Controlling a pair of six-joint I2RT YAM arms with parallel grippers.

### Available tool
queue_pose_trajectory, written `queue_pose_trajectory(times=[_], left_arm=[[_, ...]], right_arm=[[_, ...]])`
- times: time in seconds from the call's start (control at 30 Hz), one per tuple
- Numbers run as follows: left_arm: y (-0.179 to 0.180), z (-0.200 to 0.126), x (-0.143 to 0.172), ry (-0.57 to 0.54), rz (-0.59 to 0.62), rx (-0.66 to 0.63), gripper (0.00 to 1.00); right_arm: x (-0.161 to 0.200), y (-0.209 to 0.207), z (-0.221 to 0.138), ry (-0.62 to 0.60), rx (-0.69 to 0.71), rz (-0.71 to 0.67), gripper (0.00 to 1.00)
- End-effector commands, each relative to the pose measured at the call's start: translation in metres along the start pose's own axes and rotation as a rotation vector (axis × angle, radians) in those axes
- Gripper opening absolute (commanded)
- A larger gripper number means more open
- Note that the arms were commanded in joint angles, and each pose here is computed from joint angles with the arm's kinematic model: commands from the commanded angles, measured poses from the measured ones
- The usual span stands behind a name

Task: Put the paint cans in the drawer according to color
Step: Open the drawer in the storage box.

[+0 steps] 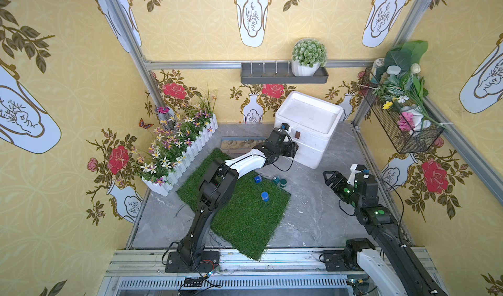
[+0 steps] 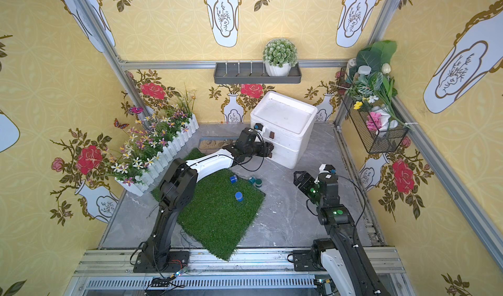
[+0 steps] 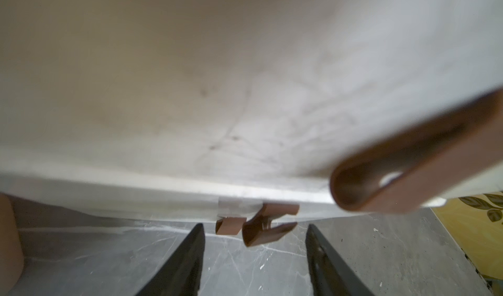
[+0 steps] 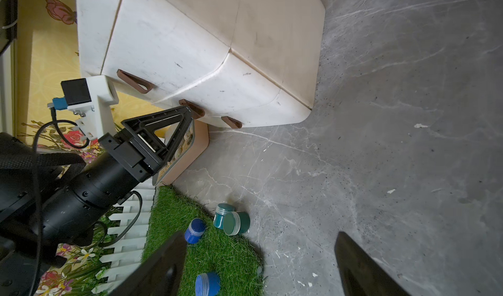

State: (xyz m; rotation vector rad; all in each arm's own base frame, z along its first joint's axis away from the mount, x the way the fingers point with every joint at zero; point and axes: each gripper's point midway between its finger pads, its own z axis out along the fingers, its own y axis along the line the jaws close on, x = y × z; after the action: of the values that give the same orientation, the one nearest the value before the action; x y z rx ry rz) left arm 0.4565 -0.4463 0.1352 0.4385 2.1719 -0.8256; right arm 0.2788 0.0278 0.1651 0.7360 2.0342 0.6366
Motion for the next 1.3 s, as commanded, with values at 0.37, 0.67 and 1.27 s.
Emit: queue_pose_trajectory(times=[0.37,0.67,1.27], left_arm=[[-0.012,0.012,-0.005,-0.049,0.013,0.029,0.33],[-0.021,0.001,-0.008,-0.063,0.024,0.067,0.0],[-0.028,-0.042,0.029,-0.01,0.071,0.135,0.0]], right_arm=[[-0.008,0.014,0.0,-0.001,-0.047,-0.038,0.85],[-0.005,0.014,0.004,0.017,-0.051,-0.032,0.82],[-0.005,0.015,0.006,0.02,-0.054,-0.025,0.8]])
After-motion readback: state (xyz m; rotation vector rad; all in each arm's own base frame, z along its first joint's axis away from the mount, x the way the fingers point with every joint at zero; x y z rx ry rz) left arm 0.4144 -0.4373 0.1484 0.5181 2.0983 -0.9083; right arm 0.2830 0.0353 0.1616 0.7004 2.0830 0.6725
